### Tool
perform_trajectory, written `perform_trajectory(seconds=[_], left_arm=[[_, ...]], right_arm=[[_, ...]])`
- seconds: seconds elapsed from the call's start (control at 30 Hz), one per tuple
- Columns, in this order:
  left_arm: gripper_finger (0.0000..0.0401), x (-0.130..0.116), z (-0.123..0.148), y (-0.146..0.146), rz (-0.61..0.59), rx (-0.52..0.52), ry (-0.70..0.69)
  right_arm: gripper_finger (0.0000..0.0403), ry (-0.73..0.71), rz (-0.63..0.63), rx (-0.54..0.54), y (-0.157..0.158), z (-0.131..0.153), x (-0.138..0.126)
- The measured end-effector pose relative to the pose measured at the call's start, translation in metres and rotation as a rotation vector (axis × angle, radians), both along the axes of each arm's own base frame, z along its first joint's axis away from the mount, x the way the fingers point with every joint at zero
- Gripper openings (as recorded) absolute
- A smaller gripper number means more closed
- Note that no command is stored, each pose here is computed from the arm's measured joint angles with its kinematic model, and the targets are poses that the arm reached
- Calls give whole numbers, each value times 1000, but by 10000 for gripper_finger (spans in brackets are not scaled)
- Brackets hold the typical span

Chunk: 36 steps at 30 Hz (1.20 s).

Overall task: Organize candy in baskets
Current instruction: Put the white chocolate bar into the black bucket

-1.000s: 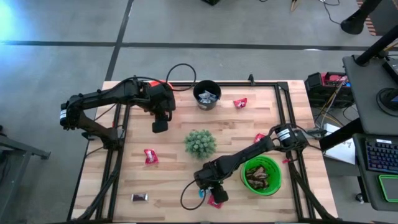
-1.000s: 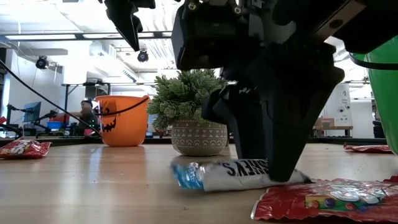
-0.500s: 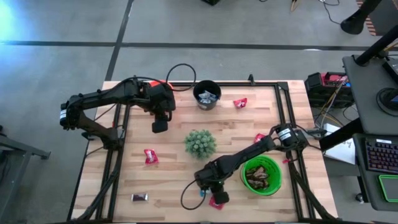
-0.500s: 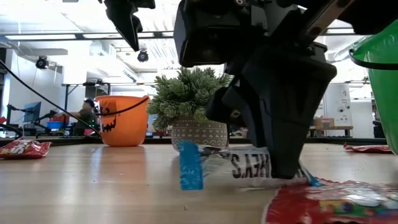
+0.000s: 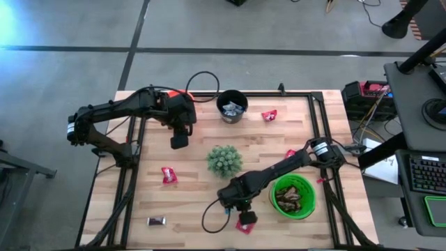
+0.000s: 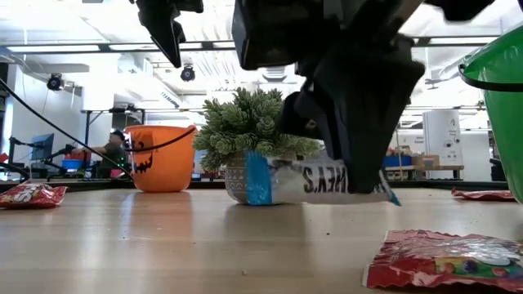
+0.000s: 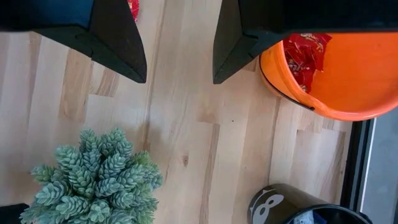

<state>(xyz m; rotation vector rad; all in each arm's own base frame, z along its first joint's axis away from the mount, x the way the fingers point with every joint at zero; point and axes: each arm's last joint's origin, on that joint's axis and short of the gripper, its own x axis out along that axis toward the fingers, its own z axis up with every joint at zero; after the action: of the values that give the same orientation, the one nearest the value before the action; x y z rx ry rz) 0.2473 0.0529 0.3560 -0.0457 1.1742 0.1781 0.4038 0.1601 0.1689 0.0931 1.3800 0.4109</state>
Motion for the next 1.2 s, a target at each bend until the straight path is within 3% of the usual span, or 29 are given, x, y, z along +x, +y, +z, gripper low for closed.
perform_trajectory(seconds=[0.27,0.63,0.87,1.2], left_arm=[[166,-3,-1,0,39,14,29],[166,-6,-2,0,80,8,62],[166,-11,-3,4,132,157,132],[166,-16,-4,4,130,162,189]], right_arm=[[13,43,-86,-190,-16,26,0],[13,-169,-220,-301,-54,107,14],[13,-269,-274,-338,-104,144,15],[13,-303,-374,-426,-197,171,1]])
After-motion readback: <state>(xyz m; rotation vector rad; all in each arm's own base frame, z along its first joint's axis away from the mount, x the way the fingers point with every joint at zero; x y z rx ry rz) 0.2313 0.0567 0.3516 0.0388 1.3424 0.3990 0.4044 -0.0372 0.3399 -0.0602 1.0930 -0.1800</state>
